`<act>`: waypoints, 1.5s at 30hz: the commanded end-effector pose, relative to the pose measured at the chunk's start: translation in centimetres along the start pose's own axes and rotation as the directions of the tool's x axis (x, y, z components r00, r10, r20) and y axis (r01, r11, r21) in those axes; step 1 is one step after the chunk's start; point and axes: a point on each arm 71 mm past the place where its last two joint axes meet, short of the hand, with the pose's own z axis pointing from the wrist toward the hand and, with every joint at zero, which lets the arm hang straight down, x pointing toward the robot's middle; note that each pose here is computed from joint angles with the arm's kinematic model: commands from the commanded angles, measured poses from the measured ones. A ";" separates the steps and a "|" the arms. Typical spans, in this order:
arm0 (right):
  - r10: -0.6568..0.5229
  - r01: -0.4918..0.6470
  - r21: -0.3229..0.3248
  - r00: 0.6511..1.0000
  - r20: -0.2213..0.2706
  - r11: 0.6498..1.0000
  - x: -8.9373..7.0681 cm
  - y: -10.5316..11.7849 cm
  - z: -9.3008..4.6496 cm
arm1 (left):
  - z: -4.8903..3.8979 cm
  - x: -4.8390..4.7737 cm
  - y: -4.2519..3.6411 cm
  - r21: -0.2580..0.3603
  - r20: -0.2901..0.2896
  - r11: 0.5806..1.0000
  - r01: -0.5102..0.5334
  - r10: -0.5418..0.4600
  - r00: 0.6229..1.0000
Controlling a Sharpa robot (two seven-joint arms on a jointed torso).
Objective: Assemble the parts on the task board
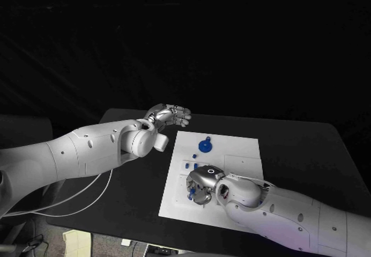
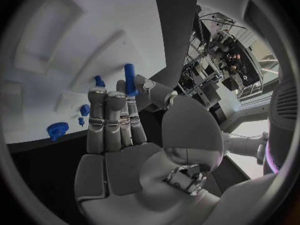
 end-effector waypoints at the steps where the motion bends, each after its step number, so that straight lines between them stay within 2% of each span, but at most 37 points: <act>1: -0.015 0.015 -0.008 1.000 -0.009 1.000 0.2 0.0 0.0 | 0.06 0.25 -0.14 0.008 -0.015 1.000 0.011 -0.011 1.000; 17: -0.021 0.021 -0.004 1.000 0.022 1.000 0.0 0.4 0.3 | 0.03 0.17 -0.14 0.007 -0.013 1.000 0.011 -0.011 1.000; 36: -0.042 0.042 0.007 0.999 0.019 0.999 0.2 0.4 0.5 | 0.04 0.17 -0.14 0.007 -0.013 1.000 0.011 -0.011 1.000; 45: -0.072 0.072 0.027 0.997 -0.003 0.997 0.4 0.2 0.6 | 0.04 0.17 -0.13 0.006 -0.013 1.000 0.011 -0.011 1.000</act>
